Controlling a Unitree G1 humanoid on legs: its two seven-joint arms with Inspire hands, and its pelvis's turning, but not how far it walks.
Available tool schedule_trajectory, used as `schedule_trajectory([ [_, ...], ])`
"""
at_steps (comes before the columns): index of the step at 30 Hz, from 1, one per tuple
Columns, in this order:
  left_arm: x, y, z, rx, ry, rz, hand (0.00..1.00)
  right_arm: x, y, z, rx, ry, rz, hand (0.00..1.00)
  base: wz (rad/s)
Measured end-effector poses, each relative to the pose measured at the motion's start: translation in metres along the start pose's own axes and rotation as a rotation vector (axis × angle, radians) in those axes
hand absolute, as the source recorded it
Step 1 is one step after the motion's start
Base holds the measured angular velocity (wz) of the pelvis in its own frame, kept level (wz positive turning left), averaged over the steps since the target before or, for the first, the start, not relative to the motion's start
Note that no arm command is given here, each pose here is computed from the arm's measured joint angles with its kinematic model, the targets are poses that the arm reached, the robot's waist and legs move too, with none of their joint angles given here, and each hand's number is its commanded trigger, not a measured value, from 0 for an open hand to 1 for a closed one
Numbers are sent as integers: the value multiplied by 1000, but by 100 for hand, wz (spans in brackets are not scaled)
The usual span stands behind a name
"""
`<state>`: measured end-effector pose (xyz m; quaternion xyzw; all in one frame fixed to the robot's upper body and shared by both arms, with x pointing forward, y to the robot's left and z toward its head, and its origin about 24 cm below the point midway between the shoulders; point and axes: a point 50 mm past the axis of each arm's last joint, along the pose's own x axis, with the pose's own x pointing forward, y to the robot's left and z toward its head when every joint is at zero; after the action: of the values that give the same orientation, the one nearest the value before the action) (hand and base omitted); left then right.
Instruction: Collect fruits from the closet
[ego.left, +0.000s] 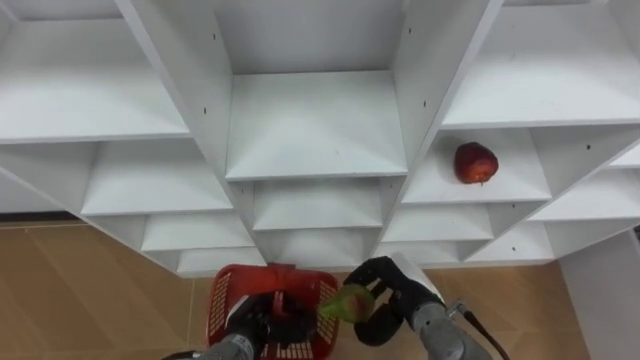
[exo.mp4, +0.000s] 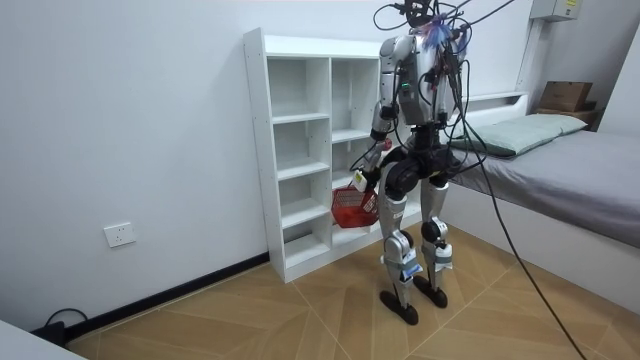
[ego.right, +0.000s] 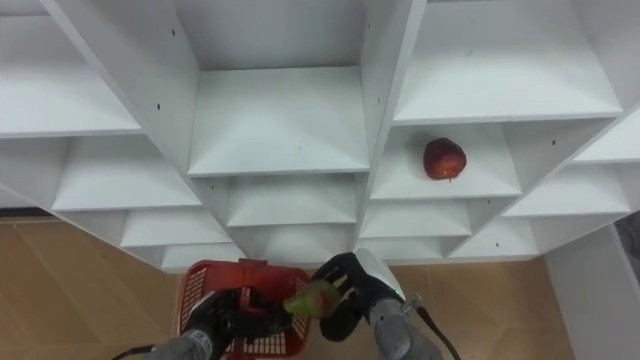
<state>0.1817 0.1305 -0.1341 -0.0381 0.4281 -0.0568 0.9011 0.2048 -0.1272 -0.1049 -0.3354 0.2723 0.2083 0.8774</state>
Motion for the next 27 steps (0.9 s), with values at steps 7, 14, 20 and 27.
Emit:
schedule_trajectory([
  [7,0,-3,1,-4,-5,-8,100,1,6,-2,-14,22,52,100,0],
  [14,2,-7,8,1,-25,-43,100,3,9,-8,-56,64,94,100,0],
  [20,2,-9,10,4,-30,-66,100,5,9,-12,-62,89,111,100,0],
  [27,2,-12,10,10,-30,-84,100,7,7,-12,-68,105,109,100,0],
])
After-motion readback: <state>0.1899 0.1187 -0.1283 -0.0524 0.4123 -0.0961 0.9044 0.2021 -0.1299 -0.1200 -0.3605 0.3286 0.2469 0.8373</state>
